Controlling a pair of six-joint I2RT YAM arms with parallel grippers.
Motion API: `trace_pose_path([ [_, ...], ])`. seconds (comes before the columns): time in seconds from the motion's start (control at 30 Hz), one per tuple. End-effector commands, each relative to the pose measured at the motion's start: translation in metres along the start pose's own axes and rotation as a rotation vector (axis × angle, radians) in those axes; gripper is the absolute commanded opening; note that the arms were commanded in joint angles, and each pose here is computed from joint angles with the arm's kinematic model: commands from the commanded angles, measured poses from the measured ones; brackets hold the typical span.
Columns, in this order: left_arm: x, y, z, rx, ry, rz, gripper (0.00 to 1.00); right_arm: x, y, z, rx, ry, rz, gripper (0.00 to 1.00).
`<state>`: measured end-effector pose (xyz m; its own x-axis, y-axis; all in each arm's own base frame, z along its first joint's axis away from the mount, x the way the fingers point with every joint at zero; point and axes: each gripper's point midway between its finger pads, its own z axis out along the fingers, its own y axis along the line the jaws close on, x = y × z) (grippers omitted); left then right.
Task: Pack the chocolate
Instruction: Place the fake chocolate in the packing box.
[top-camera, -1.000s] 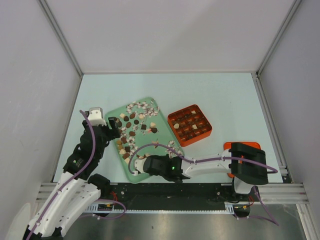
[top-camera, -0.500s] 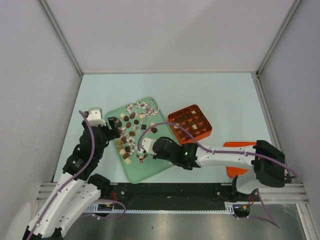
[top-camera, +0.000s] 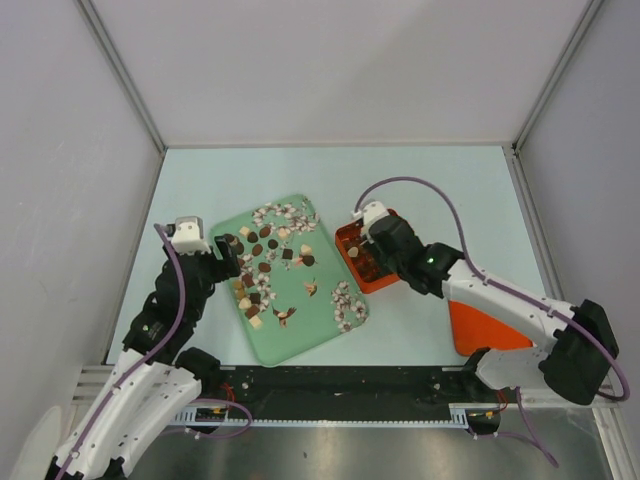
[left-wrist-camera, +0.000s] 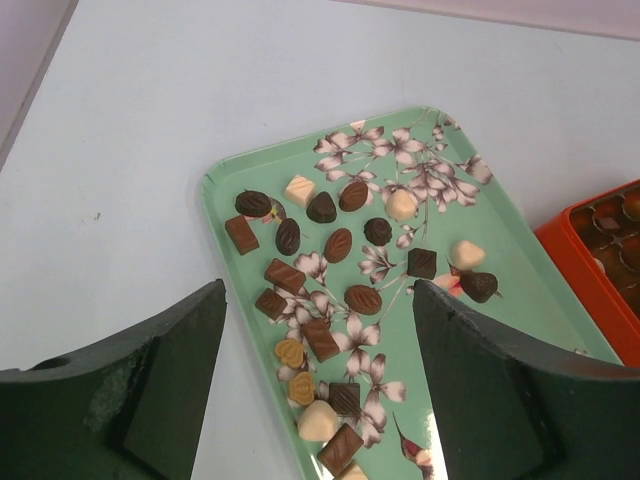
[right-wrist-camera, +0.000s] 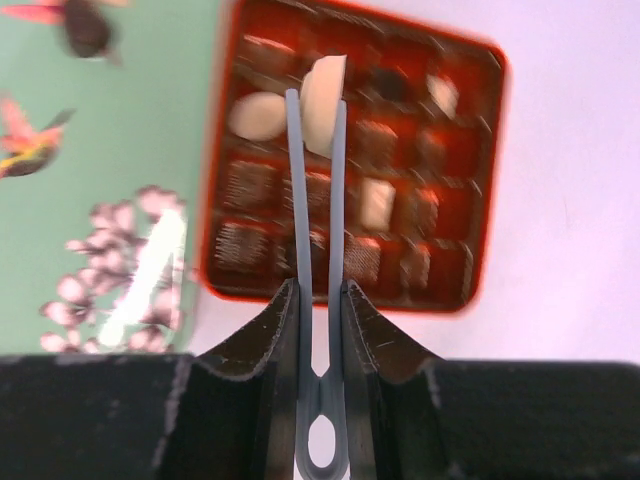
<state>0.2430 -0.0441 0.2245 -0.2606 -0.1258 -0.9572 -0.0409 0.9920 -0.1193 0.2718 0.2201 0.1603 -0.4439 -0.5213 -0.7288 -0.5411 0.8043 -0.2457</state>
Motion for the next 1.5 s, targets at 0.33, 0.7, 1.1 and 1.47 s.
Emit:
trace_pose_path([
  [0.33, -0.007, -0.004, -0.003, 0.042, -0.038, 0.000, 0.80, 0.057, -0.074, -0.007, 0.063, 0.122, 0.420, 0.05],
  [0.7, -0.006, -0.004, -0.003, 0.041, -0.036, 0.001, 0.80, 0.078, -0.077, 0.016, 0.058, 0.186, 0.447, 0.08],
  [1.1, -0.006, -0.004, -0.002, 0.039, -0.032, 0.004, 0.80, 0.077, -0.083, 0.032, 0.052, 0.165, 0.467, 0.12],
  [1.47, -0.005, -0.004, -0.002, 0.040, -0.032, 0.004, 0.80, 0.086, -0.081, 0.029, 0.052, 0.197, 0.479, 0.28],
])
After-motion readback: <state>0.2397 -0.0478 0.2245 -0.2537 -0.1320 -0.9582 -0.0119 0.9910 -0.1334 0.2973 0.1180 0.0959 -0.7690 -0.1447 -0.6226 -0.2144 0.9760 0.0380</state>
